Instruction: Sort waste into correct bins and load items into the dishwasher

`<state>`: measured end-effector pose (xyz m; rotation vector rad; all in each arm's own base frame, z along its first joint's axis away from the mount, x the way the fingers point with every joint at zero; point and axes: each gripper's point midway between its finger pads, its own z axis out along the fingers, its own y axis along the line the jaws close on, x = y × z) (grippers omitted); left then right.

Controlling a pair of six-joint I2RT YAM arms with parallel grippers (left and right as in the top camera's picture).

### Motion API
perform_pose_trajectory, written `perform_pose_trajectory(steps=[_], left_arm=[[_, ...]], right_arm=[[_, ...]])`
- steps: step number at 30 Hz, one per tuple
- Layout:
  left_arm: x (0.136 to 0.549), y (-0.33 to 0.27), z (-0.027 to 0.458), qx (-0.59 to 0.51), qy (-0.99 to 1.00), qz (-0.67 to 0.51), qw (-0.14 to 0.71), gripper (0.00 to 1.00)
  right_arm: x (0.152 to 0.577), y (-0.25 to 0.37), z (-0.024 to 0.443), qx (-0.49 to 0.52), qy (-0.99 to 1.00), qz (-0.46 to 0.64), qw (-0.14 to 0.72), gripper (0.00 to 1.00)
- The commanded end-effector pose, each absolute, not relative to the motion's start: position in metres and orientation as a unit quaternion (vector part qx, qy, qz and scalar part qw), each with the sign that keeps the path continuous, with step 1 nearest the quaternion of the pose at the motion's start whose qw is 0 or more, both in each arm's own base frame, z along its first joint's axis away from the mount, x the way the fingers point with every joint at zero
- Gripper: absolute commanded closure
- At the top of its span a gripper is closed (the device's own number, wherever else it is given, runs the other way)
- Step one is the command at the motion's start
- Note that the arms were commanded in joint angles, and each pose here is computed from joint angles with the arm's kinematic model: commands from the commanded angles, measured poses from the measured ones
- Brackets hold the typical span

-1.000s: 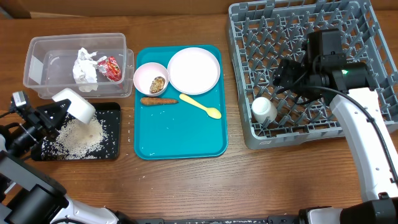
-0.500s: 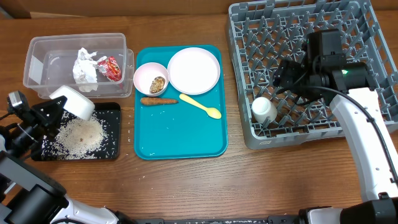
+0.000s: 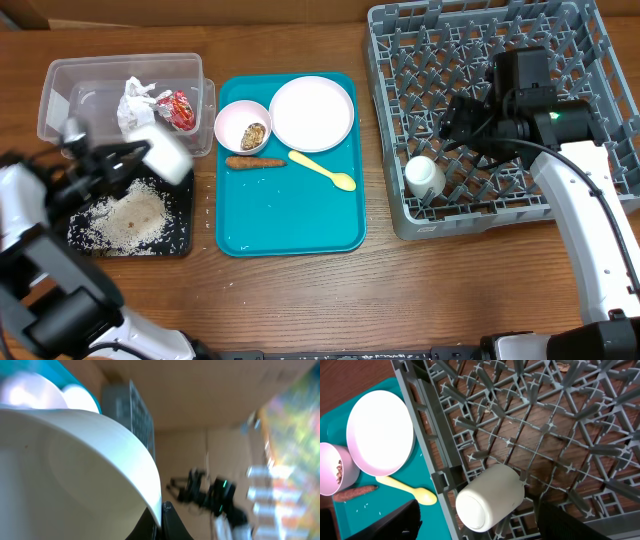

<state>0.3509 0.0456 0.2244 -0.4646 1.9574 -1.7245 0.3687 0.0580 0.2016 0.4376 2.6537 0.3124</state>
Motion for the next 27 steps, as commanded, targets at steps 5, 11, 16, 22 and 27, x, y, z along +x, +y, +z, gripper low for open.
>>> perform_pose_trajectory(steps=[5, 11, 16, 22, 27], left_arm=[[0.375, -0.046, 0.227, -0.003, 0.832, -0.53, 0.164, 0.96], [0.383, -0.091, 0.149, 0.031, 0.959, -0.272, 0.079, 0.96], [0.365, -0.143, 0.109, 0.099, 0.98, -0.171, 0.037, 0.96], [0.343, -0.17, 0.073, 0.128, 0.988, -0.09, -0.01, 0.96], [0.326, -0.18, 0.054, 0.137, 0.986, -0.078, -0.055, 0.93]], right_arm=[[0.371, 0.056, 0.218, 0.158, 0.952, 0.114, 0.237, 0.23], [0.371, 0.056, 0.218, 0.158, 0.952, 0.114, 0.237, 0.22], [0.371, 0.056, 0.218, 0.158, 0.952, 0.114, 0.236, 0.22], [0.371, 0.056, 0.218, 0.158, 0.952, 0.114, 0.236, 0.22], [0.371, 0.056, 0.218, 0.158, 0.952, 0.114, 0.236, 0.22]])
